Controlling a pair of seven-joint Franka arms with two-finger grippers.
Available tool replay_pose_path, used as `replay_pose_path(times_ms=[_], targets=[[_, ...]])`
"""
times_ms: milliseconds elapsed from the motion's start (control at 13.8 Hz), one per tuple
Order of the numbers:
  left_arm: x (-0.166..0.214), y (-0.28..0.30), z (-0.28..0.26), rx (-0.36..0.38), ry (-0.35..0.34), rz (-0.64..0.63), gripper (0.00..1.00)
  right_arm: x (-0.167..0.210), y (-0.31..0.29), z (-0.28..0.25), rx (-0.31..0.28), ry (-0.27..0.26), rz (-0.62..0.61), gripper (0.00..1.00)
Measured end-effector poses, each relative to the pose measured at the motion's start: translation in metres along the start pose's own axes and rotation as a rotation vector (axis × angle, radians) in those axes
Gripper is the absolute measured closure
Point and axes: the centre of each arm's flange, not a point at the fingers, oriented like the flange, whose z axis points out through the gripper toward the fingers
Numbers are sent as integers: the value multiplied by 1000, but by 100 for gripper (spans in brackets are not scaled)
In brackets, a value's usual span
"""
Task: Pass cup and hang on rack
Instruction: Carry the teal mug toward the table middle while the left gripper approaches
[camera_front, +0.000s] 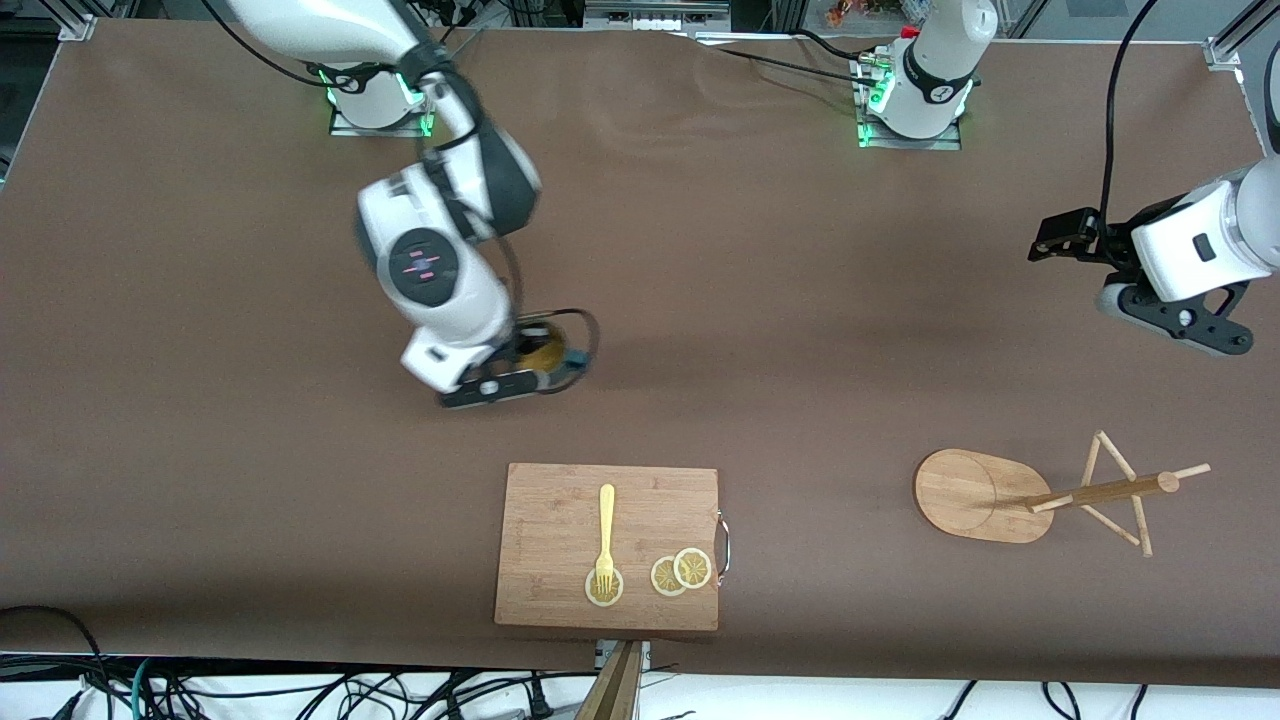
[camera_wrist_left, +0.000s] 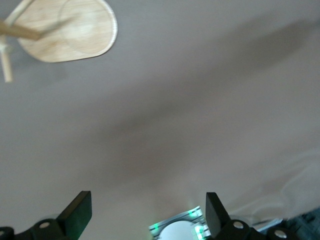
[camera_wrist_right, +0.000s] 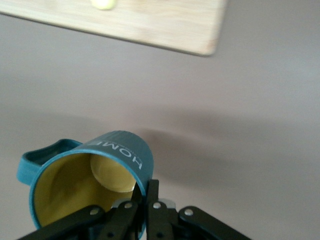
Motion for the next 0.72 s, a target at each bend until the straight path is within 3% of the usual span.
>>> replay_pose_path(times_ms=[145,434,724], targets=[[1,-3,17,-24,-31,132,0,-5,-64,18,55,-2,29,96],[7,-3,51,-69,-72,367,0,-33,-177,68,100,44,-26,96],[16,1,82,-107,-60,627,0,-88,-256,108,92,84,-144,96]])
